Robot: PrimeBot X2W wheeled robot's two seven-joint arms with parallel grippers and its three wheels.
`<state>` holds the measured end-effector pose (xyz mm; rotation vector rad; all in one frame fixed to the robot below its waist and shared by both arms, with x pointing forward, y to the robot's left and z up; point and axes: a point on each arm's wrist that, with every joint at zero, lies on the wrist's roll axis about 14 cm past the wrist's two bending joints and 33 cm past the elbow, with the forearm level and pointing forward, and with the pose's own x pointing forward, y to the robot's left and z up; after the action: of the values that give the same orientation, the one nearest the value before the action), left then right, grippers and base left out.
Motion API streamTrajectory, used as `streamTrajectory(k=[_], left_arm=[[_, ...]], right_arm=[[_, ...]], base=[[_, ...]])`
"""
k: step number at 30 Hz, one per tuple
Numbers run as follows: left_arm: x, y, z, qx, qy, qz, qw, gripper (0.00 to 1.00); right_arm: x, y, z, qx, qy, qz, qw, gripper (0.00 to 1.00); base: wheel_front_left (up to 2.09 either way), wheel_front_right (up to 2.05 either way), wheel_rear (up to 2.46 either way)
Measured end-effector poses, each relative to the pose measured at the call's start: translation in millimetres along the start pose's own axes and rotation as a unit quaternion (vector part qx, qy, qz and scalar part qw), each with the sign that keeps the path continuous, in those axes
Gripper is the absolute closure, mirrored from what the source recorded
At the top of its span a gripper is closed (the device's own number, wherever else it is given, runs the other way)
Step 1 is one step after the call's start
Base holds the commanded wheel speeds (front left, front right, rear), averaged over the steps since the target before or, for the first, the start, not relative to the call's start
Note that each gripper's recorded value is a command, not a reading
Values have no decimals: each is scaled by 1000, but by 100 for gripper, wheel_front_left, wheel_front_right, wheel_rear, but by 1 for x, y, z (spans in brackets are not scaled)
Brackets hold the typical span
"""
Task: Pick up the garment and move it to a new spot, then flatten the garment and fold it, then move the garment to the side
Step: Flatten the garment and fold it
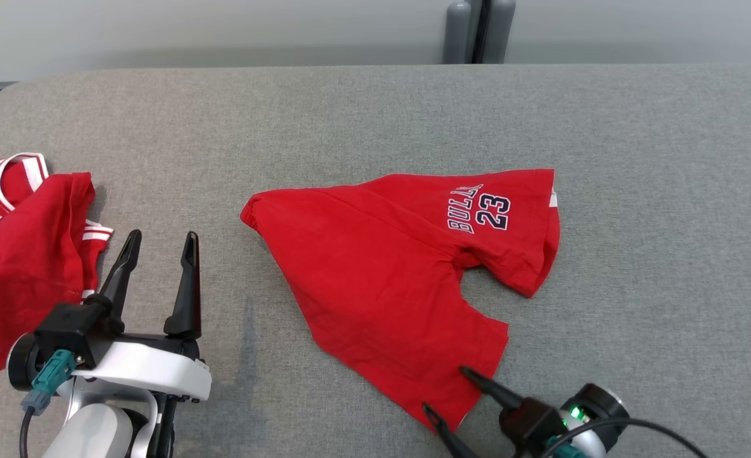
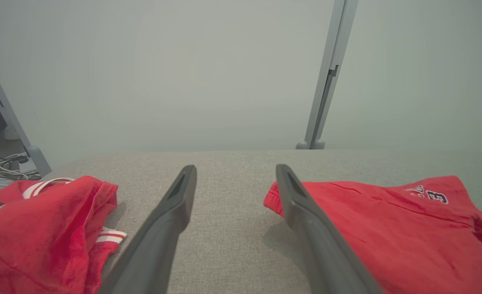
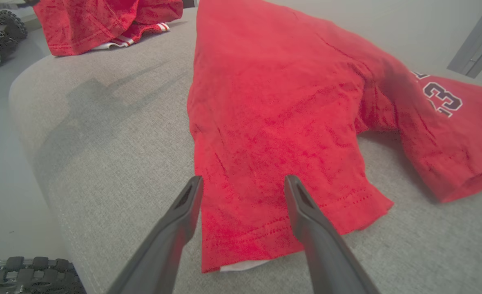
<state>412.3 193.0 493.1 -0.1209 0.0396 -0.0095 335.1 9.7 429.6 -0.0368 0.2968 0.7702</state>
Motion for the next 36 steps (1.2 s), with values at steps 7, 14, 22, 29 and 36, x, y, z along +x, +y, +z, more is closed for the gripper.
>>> streamTrajectory(k=[7,14,22,29,36], left_arm=[[3,2,-5,-6,2,7,1000,0],[3,4,-11,-10,7,10,1000,0],[5,4,-9,-7,2,7,1000,0],[10,-4,-6,-5,0,-4,1000,0],[15,-9,-9,-4,8,-14,1000,0]], right_arm=[[-5,16,-53,-15,93,47,994,0],[3,9,-61,-9,108,46,993,100],[14,1,-16,-3,32,30,999,100],[14,-35,56,-24,-73,-19,997,100],[7,-94,105,-36,-141,-101,984,100]], base=[[0,0,0],[0,0,0],[0,0,0],[0,0,0],[0,0,0]])
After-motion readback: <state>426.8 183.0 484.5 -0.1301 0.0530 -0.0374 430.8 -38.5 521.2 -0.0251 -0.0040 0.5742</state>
